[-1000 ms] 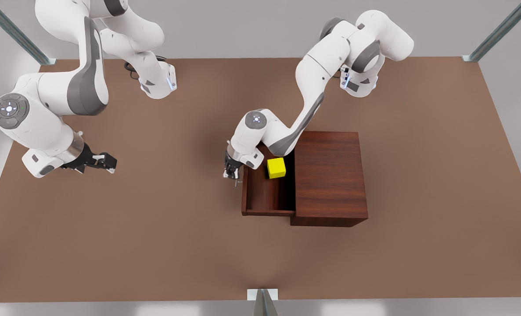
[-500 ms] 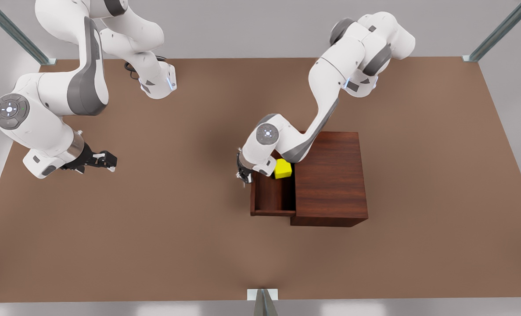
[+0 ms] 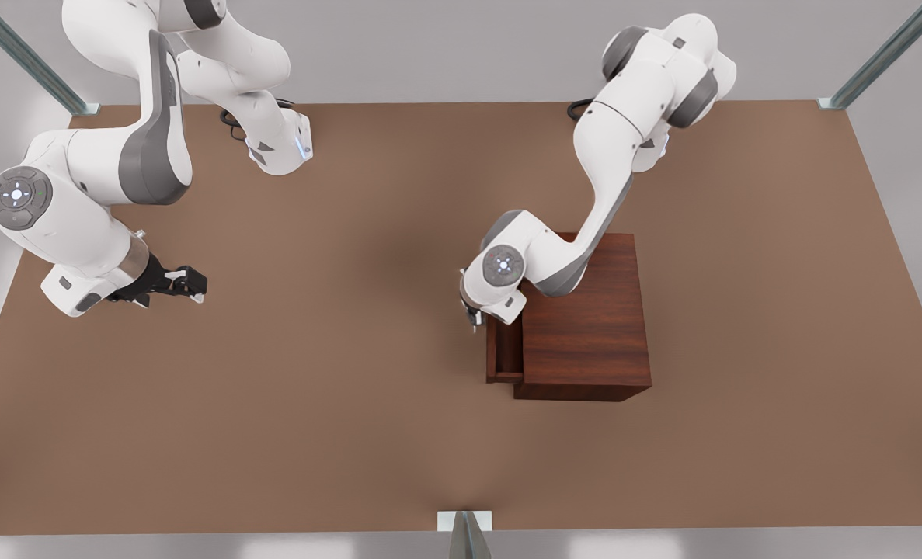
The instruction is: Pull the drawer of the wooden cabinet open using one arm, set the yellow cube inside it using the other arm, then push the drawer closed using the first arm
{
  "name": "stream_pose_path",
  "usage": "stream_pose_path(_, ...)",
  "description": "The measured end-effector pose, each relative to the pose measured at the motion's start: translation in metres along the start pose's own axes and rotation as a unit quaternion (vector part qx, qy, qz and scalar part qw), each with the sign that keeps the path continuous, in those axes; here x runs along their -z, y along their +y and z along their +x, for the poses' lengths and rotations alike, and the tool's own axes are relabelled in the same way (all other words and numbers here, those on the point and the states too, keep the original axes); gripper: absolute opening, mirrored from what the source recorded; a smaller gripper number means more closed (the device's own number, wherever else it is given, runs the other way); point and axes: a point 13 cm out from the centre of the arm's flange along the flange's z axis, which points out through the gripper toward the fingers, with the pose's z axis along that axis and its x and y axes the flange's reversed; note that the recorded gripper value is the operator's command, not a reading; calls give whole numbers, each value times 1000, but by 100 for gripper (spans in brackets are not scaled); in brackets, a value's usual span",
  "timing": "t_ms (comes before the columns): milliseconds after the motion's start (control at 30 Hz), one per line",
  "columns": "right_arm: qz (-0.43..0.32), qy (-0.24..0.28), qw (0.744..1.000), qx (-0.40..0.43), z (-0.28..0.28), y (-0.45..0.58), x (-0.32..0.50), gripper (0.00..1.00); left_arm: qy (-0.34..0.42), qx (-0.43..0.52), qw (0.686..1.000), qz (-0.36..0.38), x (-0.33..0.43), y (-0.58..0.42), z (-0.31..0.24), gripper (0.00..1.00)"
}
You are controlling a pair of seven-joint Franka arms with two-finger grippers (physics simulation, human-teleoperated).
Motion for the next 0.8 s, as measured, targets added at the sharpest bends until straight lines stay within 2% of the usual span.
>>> stream_pose_path(300, 3, -15, 1000, 0, -6, -4, 12, 100, -27, -42, 998, -40, 16, -18, -65, 21)
stream_pose_path(333, 3, -15, 1000, 0, -6, -4, 11, 100, -28, -52, 997, -44, 17, -15, -65, 100)
stream_pose_path(500, 3, -13, 1000, 1, -5, -4, 10, 100, 23, -98, 994, -31, 65, 12, -12, 100)
stream_pose_path(600, 3, -12, 1000, 1, -4, -4, 9, 100, 49, -97, 994, -20, 115, -4, -18, 100)
stream_pose_path(667, 3, -11, 1000, 1, -4, -4, 9, 100, 59, -86, 994, -13, 170, -51, -75, 100)
stream_pose_path(800, 2, -10, 1000, 2, -4, -4, 8, 100, 19, -116, 993, 25, 274, -122, -262, 100)
